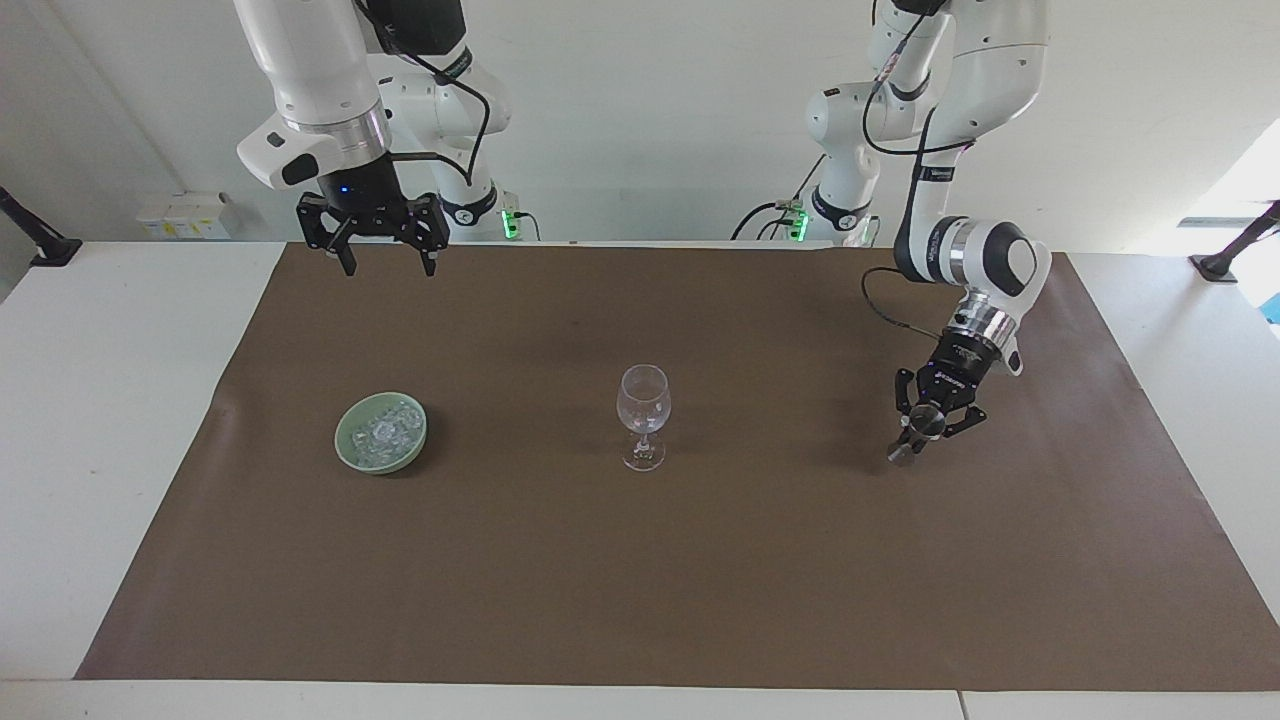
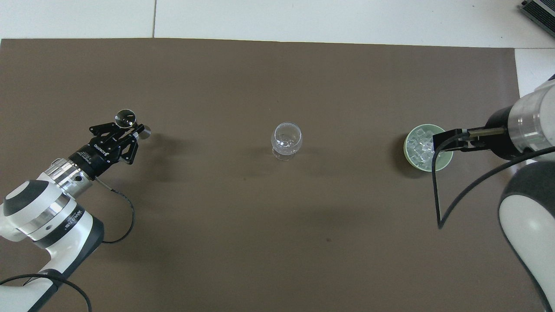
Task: Pour wine and add ice with both arms
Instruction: 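Lift the jigger with the left gripper and carry it to the glass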
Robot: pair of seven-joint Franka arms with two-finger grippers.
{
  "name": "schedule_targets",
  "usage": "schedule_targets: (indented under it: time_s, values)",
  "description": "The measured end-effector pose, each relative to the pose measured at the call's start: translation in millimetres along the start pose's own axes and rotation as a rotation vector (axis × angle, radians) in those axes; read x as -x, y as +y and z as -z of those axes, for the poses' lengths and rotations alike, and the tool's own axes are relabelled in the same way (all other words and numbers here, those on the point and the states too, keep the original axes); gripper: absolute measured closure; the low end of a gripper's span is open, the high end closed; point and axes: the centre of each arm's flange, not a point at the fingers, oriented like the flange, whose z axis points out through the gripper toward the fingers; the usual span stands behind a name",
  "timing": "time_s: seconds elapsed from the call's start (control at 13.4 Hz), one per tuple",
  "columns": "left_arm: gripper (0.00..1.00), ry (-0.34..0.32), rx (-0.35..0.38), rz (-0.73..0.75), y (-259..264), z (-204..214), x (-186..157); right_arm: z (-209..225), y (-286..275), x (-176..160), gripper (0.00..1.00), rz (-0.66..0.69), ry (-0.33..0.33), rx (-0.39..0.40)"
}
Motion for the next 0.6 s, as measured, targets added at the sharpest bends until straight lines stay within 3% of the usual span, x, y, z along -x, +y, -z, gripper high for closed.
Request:
schedule_targets:
  time_s: [0.6]
  values:
    - [0.79, 0.041, 0.020, 0.000, -100.0, -54.8, 87.8, 0.0, 0.0, 0.0, 0.00, 0.000, 0.000, 0.000]
